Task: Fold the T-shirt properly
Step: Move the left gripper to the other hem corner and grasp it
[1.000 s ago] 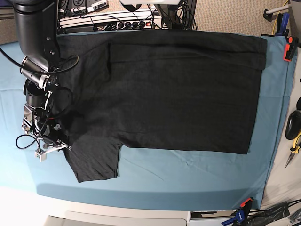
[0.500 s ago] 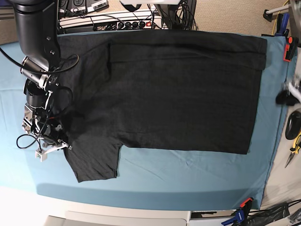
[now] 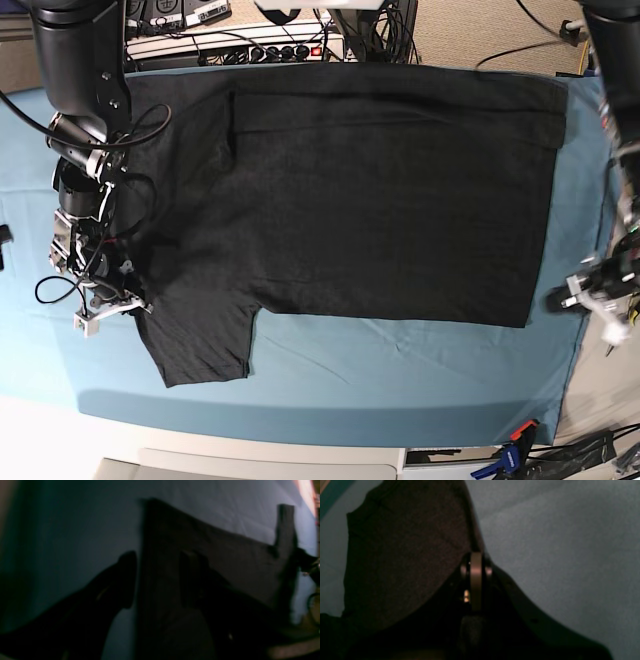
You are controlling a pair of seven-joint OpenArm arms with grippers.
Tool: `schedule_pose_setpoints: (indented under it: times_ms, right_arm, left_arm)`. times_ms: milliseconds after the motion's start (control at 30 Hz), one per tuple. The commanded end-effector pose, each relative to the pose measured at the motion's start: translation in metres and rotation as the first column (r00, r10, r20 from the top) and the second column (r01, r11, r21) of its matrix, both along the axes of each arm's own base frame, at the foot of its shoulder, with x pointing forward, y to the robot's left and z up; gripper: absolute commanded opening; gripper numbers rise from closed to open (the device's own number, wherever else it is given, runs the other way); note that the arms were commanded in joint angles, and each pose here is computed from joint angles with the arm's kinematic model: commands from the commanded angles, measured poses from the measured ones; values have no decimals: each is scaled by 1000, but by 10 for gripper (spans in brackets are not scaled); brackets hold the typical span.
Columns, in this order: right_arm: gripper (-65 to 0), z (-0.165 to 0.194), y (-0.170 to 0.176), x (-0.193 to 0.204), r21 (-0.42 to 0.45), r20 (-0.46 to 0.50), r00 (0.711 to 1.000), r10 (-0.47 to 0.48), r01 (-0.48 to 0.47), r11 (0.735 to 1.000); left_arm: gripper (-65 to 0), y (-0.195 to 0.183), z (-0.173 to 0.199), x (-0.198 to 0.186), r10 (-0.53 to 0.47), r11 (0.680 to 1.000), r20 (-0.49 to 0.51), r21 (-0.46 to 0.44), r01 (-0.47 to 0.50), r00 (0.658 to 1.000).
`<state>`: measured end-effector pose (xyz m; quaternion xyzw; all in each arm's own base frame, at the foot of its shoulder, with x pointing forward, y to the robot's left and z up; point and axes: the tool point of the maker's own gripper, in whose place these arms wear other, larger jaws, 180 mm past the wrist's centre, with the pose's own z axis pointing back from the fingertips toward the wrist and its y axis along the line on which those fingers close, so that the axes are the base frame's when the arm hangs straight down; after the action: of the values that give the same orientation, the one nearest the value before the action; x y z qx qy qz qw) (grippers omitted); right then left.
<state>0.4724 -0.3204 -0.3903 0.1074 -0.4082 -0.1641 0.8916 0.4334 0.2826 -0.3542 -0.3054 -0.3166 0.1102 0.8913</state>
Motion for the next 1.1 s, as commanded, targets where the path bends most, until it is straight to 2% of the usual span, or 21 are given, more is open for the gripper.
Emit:
schedule_pose_setpoints:
  times_ms: [0, 100, 233, 400, 567, 700, 833, 967, 1067]
  right_arm:
    - [-650, 5, -9, 0, -28, -21, 1000, -2, 1, 1000]
    - [-650, 8, -11, 1, -35, -14, 1000, -2, 1, 999]
    - [-650, 10, -11, 2, -38, -10, 1000, -1, 1, 999]
    - [-650, 10, -11, 2, -37, -9, 1000, -2, 1, 999]
    - [-650, 10, -11, 2, -37, -9, 1000, -1, 1, 999]
    - [-650, 10, -11, 2, -37, -9, 1000, -1, 1, 999]
    - [-650, 10, -11, 2, -37, -9, 1000, -1, 1, 999]
    - [-650, 10, -11, 2, -37, -9, 1000, -1, 1, 999]
    - [-650, 10, -11, 2, -37, -9, 1000, -1, 1, 999]
  left_arm:
    - [-365, 1, 26, 22, 13, 1000, 72, -7, -13, 997]
    - [-365, -22, 18, 36, 1, 1000, 64, 5, -1, 998]
    - [-371, -32, 5, 44, -14, 995, 49, 101, 8, 999]
    - [-371, -9, -10, 41, 24, 966, -1, 257, -23, 1000]
    - [-371, 12, -11, 38, 72, 950, -14, 305, -64, 997]
    - [-371, 30, -15, 35, 119, 923, -29, 371, -100, 992]
    - [-371, 22, -20, 33, 116, 936, -31, 337, -99, 993]
    - [-383, -8, -28, 32, 62, 966, -16, 252, -56, 998]
    - [-390, -28, -30, 34, 26, 974, -9, 226, -23, 1000]
